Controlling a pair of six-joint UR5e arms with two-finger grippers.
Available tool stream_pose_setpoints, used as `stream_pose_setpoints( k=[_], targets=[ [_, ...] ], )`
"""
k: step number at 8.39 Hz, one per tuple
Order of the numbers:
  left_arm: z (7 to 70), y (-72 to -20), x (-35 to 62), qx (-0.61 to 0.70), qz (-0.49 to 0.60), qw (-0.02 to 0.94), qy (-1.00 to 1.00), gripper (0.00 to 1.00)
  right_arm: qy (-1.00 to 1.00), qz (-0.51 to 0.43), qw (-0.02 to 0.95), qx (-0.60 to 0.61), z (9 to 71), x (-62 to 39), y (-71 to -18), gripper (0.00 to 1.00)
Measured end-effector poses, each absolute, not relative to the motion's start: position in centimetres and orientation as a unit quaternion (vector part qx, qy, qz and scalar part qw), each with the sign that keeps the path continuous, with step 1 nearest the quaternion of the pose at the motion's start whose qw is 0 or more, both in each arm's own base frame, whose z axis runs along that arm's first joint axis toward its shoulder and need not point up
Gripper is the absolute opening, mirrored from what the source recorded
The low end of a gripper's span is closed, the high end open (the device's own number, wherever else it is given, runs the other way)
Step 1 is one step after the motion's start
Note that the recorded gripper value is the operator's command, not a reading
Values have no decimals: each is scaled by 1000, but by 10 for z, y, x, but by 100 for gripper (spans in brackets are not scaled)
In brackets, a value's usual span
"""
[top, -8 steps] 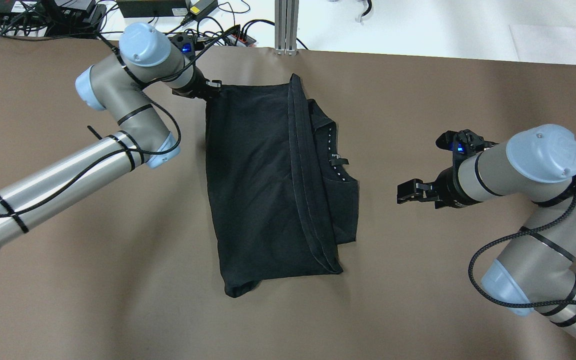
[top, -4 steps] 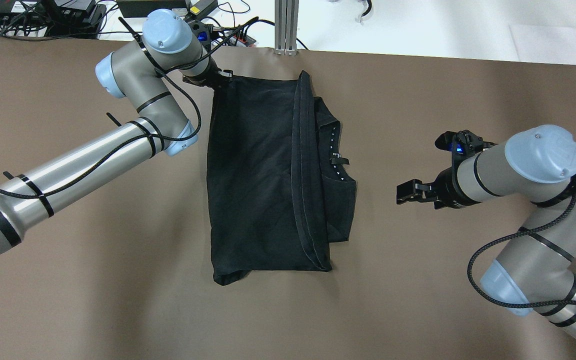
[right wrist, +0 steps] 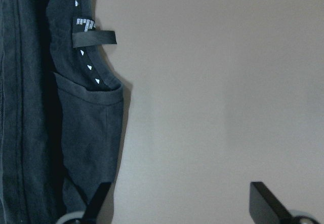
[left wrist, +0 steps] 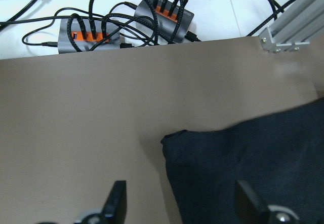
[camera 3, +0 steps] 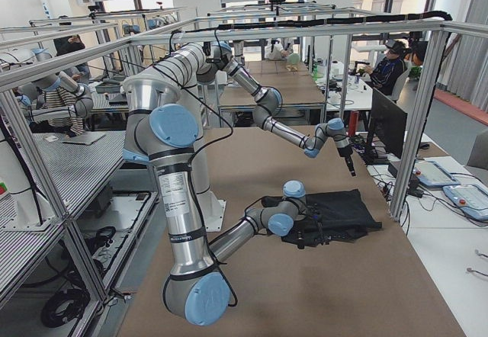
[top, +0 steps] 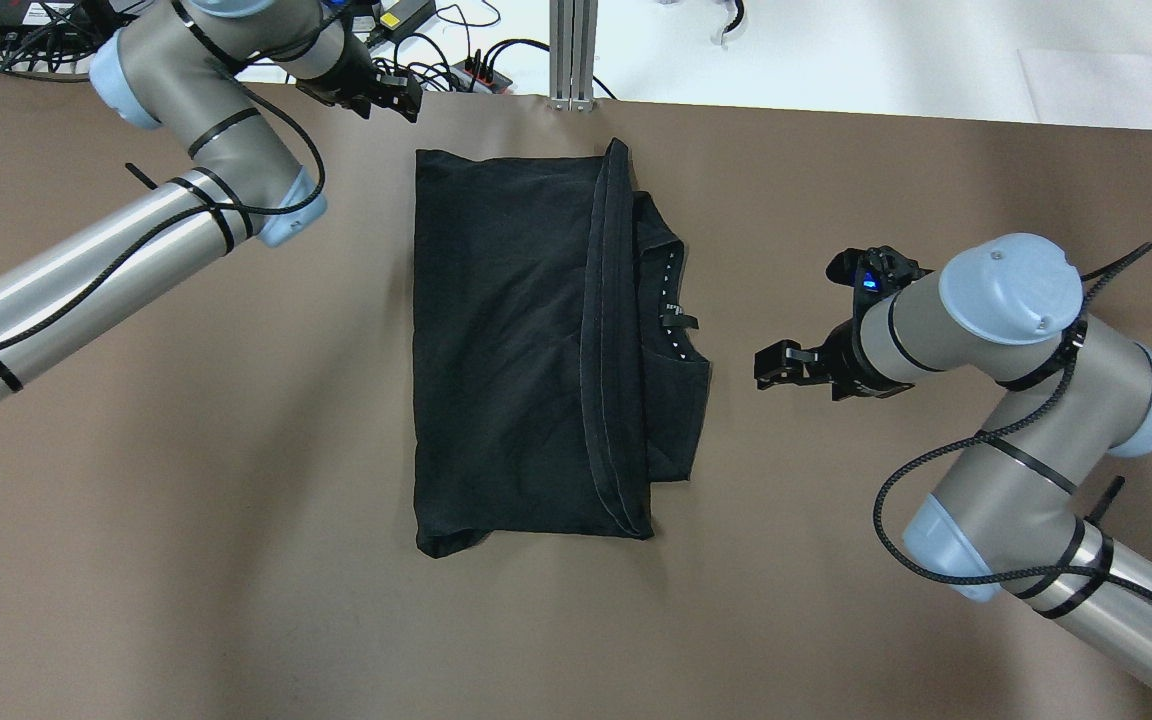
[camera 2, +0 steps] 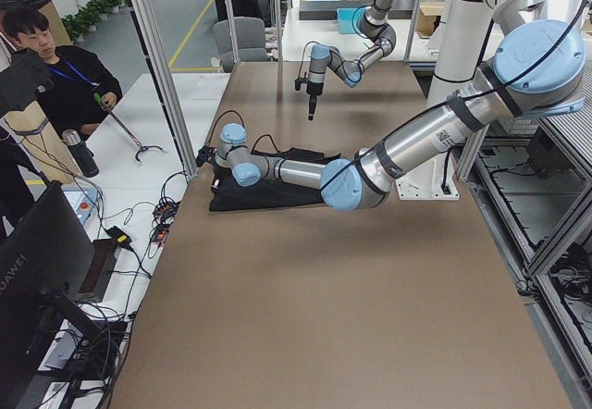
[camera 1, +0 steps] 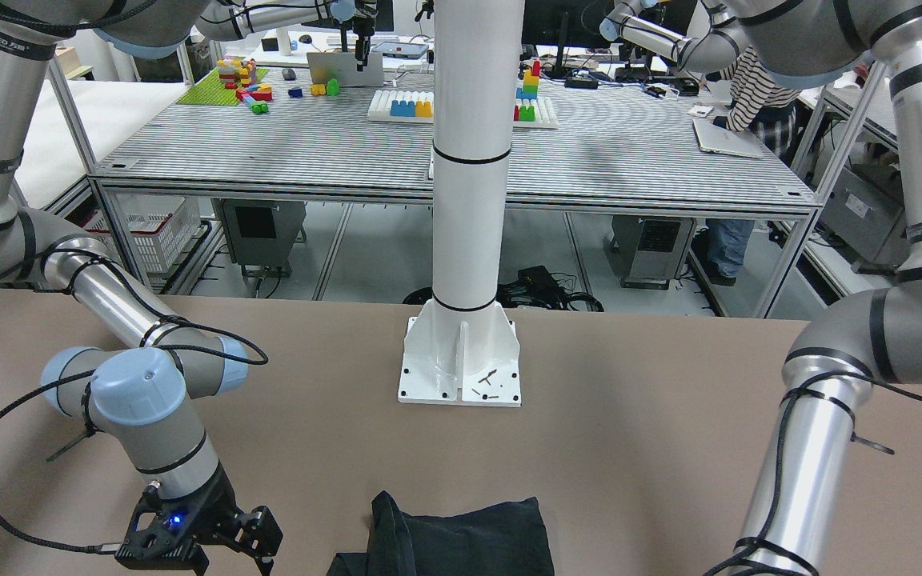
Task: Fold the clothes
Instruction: 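Release the fold with the left gripper while the right gripper presses the folded shirt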
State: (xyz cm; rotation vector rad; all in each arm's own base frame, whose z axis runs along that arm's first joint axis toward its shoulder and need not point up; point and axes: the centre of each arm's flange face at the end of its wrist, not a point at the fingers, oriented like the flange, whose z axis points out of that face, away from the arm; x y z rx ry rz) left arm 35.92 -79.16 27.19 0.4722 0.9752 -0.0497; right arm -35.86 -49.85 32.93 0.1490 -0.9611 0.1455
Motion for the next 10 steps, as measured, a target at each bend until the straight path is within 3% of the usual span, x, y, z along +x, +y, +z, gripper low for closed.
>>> stream_pose_setpoints(
  k=[8, 10],
  targets=[
    [297, -743, 343, 208, -25, 841, 500, 95, -393, 133, 909, 37, 210, -520, -523, 91],
    [304, -739, 349, 203, -24, 842, 499, 95, -363, 111, 923, 58, 207, -554, -509, 64]
  ],
)
